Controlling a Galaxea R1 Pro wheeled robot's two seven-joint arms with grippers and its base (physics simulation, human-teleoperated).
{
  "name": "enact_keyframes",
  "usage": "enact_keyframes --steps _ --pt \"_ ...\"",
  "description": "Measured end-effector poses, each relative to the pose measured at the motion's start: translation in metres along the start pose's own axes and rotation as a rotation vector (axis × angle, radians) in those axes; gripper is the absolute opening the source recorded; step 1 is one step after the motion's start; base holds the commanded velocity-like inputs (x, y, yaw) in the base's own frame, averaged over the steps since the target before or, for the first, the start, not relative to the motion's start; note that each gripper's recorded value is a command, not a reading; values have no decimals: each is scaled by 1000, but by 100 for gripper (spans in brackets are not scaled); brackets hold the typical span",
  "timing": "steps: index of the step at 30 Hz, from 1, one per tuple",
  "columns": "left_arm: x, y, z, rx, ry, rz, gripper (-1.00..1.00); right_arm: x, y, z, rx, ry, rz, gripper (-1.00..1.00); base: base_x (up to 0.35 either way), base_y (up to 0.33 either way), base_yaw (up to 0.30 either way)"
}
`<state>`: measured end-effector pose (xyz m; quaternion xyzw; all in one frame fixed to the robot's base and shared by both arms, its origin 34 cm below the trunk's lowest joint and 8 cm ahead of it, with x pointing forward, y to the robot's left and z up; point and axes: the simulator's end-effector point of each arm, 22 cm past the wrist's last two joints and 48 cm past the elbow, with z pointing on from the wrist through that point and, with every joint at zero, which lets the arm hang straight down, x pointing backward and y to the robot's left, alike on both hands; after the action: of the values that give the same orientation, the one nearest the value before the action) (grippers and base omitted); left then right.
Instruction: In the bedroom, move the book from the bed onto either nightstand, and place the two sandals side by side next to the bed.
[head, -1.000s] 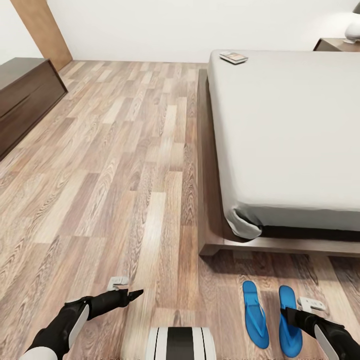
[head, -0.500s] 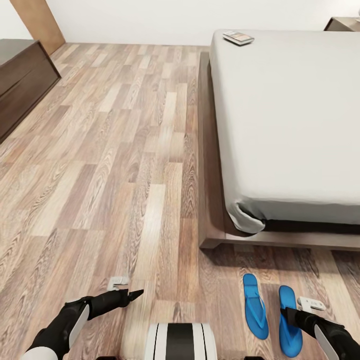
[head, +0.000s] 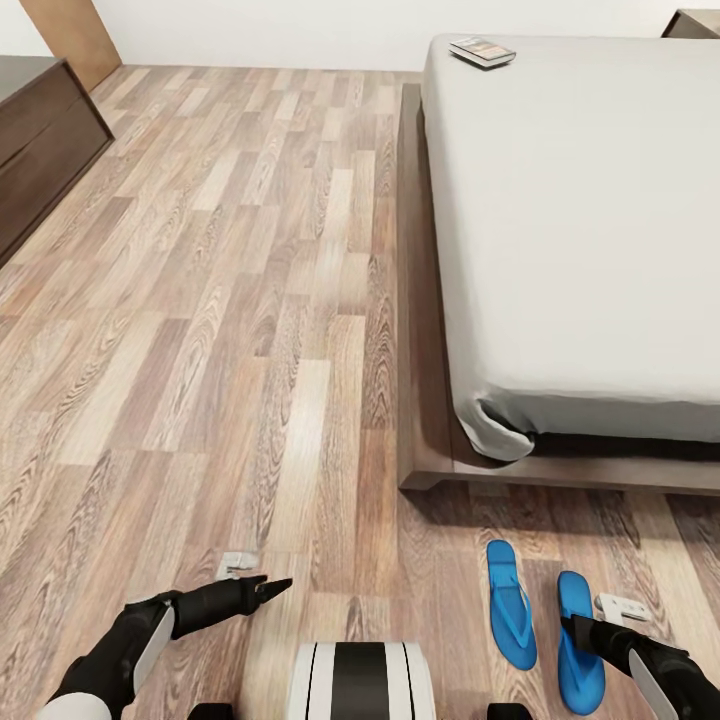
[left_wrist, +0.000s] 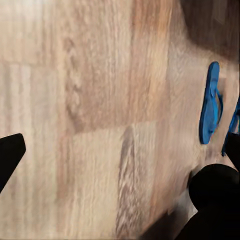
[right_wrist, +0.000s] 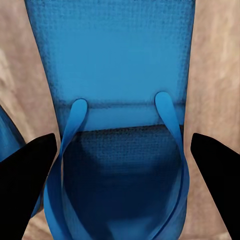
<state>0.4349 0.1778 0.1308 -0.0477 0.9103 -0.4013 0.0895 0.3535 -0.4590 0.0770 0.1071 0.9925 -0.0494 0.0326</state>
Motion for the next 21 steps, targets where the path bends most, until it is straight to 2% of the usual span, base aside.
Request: enact_keyframes --steps 2,4,6,8,13,21 --pt "-8 -15 -4 67 -7 1 100 0 0 0 0 0 0 -100 0 0 0" --pt "-44 -47 -16 160 -20 0 100 0 0 0 0 0 0 -100 0 0 0" --pt "-68 -69 -25 223 -45 -19 100 0 0 0 2 0 -1 -100 0 0 0" --pt "-75 -80 -25 252 -59 -28 100 0 0 0 1 0 0 -100 0 0 0" --pt "-76 -84 -25 263 -64 -33 100 0 0 0 1 0 0 -100 2 0 0" --pt "-75 -81 -23 246 -65 -38 100 0 0 0 0 0 -1 -100 107 0 0"
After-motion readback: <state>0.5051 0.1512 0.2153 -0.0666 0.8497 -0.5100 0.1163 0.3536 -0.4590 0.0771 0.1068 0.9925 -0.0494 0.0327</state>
